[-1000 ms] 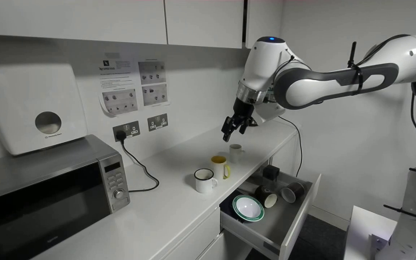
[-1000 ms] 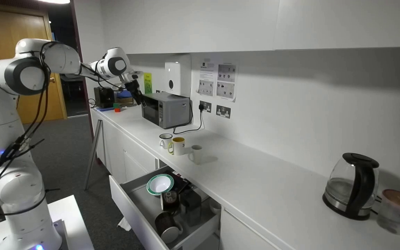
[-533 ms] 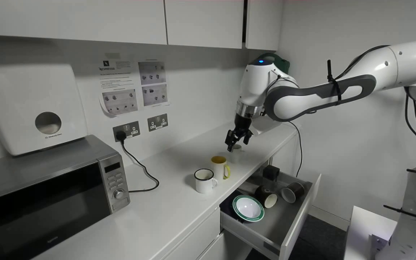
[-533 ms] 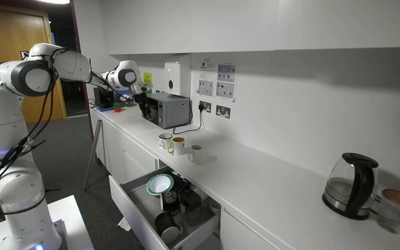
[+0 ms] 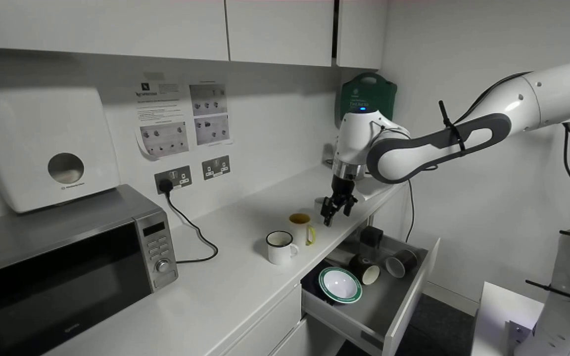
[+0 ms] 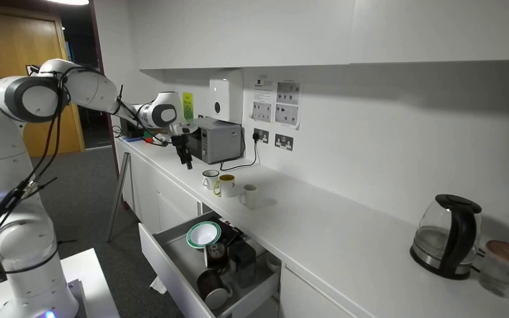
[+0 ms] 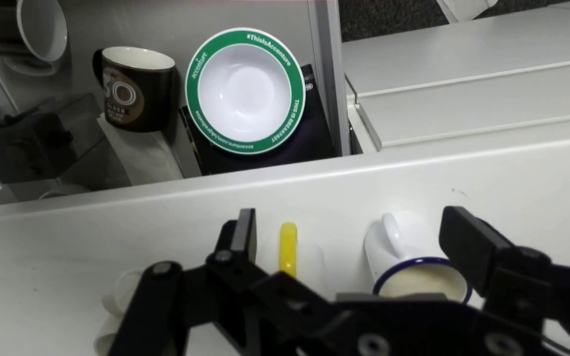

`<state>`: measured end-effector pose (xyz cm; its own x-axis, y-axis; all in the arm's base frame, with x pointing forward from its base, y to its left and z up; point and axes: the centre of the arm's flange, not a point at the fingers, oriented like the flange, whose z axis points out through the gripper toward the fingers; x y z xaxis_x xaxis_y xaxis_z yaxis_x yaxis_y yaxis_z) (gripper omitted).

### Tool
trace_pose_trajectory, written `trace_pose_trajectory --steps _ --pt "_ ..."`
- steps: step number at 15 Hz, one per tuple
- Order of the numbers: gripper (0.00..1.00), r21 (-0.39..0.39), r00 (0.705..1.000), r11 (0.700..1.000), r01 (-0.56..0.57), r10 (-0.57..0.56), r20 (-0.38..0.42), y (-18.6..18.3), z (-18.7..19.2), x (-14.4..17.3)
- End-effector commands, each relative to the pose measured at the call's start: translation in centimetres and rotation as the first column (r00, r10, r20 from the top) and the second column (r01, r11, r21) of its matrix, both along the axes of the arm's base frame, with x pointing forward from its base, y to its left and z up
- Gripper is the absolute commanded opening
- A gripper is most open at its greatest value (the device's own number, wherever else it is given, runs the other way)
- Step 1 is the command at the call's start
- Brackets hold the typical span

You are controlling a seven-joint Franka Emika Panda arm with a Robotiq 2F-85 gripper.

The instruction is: Take the black mug out of the open drawer

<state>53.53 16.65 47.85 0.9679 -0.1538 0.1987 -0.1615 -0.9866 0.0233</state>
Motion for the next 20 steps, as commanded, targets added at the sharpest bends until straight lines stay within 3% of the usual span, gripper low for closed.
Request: trace_pose_trajectory --steps 1,7,16,20 --pt "1.0 0.029 0.999 0.999 -0.037 0.037 -0.004 -3.3 -2.3 -3.6" --pt "1.0 0.021 0.995 0.995 -0.1 0.1 -0.008 -9.5 -7.1 -6.2" --pt "1.0 -0.023 0.963 0.964 -0.263 0.264 0.045 -15.7 -9.0 -2.9" --pt "1.0 0.028 0.962 0.962 -0.273 0.273 0.002 -16.4 -10.4 -3.2"
